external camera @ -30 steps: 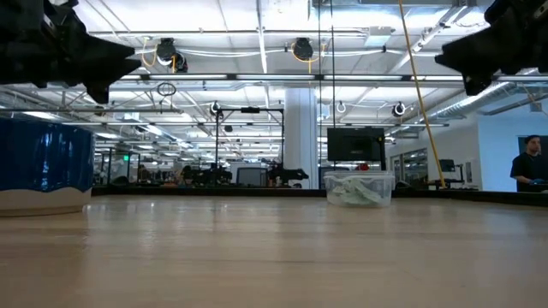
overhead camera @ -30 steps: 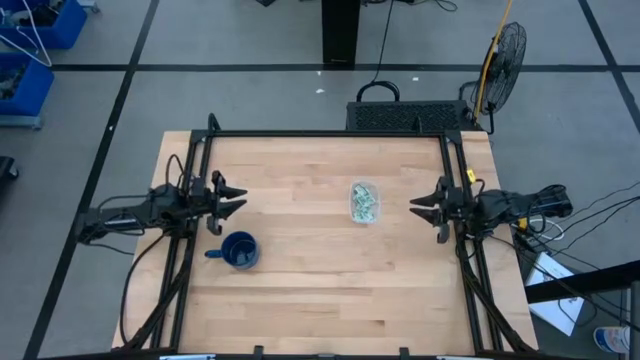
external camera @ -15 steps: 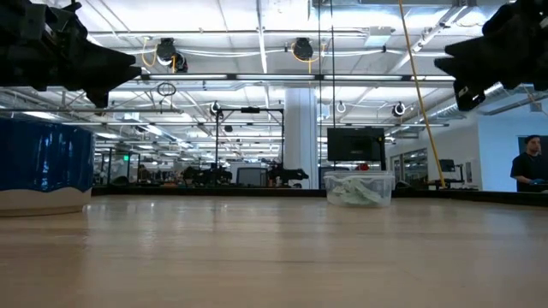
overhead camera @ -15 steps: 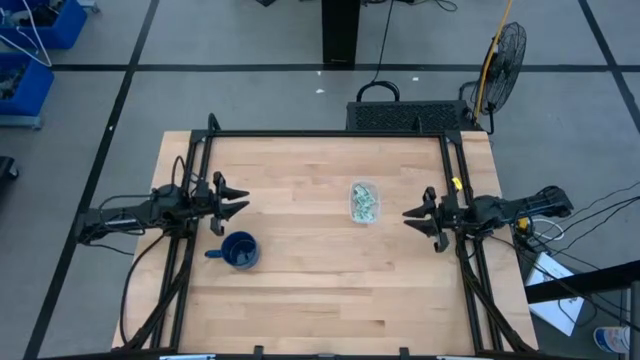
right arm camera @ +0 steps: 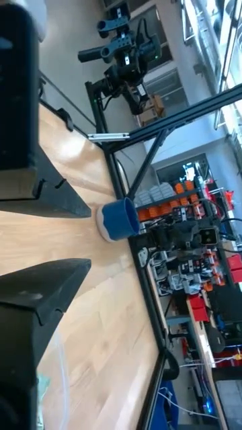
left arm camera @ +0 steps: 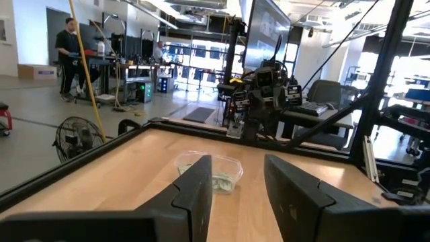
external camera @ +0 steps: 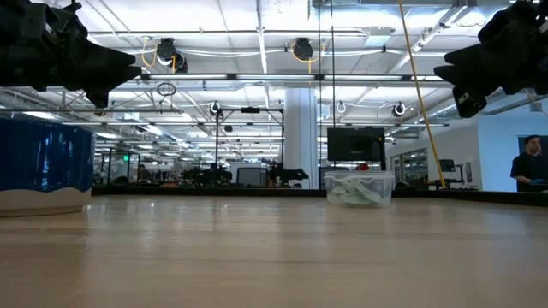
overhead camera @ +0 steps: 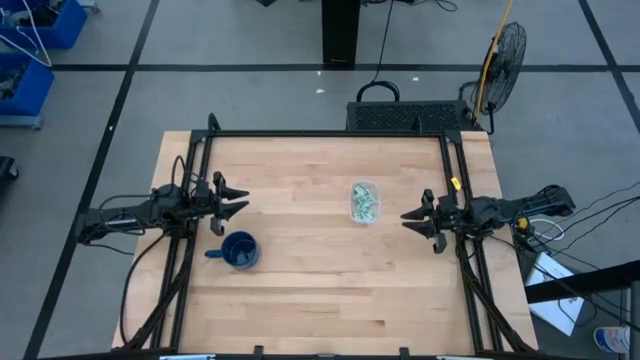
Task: Pick and place Stevia / Truvia into bins
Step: Return to Home Position
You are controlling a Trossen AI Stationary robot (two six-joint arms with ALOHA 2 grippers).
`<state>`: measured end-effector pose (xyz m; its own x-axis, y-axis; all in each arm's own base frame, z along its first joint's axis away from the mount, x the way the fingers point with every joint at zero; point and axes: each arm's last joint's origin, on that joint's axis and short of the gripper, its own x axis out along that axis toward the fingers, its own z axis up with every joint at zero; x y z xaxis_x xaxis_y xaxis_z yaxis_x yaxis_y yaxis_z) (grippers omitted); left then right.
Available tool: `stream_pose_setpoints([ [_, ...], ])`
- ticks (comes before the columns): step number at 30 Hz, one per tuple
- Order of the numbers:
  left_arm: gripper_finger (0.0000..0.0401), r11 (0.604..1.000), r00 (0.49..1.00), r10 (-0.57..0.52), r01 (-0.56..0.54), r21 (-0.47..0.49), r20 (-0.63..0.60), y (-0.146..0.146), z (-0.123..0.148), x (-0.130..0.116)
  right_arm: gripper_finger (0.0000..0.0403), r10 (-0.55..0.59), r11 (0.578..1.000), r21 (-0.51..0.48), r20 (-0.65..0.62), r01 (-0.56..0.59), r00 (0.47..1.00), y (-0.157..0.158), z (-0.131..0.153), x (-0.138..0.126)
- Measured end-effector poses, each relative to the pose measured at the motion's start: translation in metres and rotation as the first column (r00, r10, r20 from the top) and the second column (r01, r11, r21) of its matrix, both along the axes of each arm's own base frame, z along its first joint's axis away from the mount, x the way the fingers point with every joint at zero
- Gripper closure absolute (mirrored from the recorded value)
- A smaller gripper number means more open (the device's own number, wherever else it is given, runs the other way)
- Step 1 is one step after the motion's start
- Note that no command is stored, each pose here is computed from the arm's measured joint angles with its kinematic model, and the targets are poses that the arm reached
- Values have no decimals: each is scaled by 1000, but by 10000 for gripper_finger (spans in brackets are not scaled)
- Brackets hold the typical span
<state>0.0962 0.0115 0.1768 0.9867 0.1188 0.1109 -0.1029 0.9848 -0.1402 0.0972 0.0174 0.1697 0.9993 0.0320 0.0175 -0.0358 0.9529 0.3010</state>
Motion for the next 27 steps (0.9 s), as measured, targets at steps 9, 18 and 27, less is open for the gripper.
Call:
stream_pose_setpoints([
  [9, 260, 1000, 1000, 0, 0, -1, 0, 0, 0, 0, 303, 0, 1000, 0, 2, 0, 1000, 0, 0, 0],
  [18, 260, 1000, 1000, 0, 0, -1, 0, 0, 0, 0, 303, -3, 1000, 6, 23, 3, 1000, 0, 2, 0],
  [27, 260, 1000, 1000, 0, 0, -1, 1, 0, 0, 0, 303, -4, 1000, 7, 29, 3, 1000, 0, 3, 0],
])
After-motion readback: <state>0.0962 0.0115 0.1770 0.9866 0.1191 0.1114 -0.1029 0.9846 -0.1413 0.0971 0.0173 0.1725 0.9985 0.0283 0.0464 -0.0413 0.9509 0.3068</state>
